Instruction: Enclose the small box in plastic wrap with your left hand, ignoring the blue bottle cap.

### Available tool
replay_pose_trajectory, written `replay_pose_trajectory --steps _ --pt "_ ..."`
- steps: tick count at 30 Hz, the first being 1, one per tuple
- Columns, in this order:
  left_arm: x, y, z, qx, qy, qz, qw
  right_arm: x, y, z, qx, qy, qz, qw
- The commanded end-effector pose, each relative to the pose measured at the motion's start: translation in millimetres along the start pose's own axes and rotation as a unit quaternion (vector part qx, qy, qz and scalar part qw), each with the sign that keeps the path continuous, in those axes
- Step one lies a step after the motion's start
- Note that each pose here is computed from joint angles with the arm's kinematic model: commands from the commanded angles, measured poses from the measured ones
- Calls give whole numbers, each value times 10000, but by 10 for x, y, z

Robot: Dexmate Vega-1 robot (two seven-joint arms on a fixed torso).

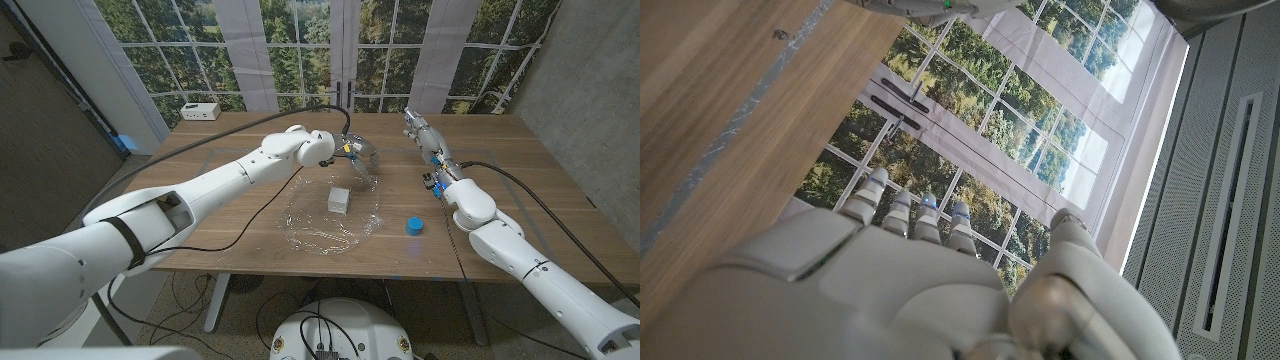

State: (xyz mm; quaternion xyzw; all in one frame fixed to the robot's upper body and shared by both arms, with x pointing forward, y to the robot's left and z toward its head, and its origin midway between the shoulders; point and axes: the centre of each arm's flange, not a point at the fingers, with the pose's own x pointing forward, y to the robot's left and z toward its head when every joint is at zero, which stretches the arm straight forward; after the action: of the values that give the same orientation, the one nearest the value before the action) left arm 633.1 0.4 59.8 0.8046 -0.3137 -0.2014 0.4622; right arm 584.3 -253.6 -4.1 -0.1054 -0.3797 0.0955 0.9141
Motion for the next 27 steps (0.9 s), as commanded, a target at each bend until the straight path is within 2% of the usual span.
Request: replay_pose_trajectory --steps 1,6,12,17,19,24,27 --pt "139 -35 49 -53 -151 -274 9995 14 -73 -34 32 7 -51 10000" --pt "151 -45 70 -153 -261 -320 9990 26 -79 -43 35 -5 -38 10000" --pt "140 -65 98 -127 -267 -302 9991 29 -79 -56 47 34 -63 10000" --pt "110 -84 105 -9 -187 -37 9998 39 -73 -63 55 28 -22 10000" --pt "111 -99 98 3 -141 -88 9999 42 -62 -67 54 31 -16 10000" --pt "84 -183 123 229 -17 314 9992 46 -55 -74 84 43 -1 10000" --pt "82 -151 98 103 -97 87 9999 51 -50 -65 61 69 1 10000"
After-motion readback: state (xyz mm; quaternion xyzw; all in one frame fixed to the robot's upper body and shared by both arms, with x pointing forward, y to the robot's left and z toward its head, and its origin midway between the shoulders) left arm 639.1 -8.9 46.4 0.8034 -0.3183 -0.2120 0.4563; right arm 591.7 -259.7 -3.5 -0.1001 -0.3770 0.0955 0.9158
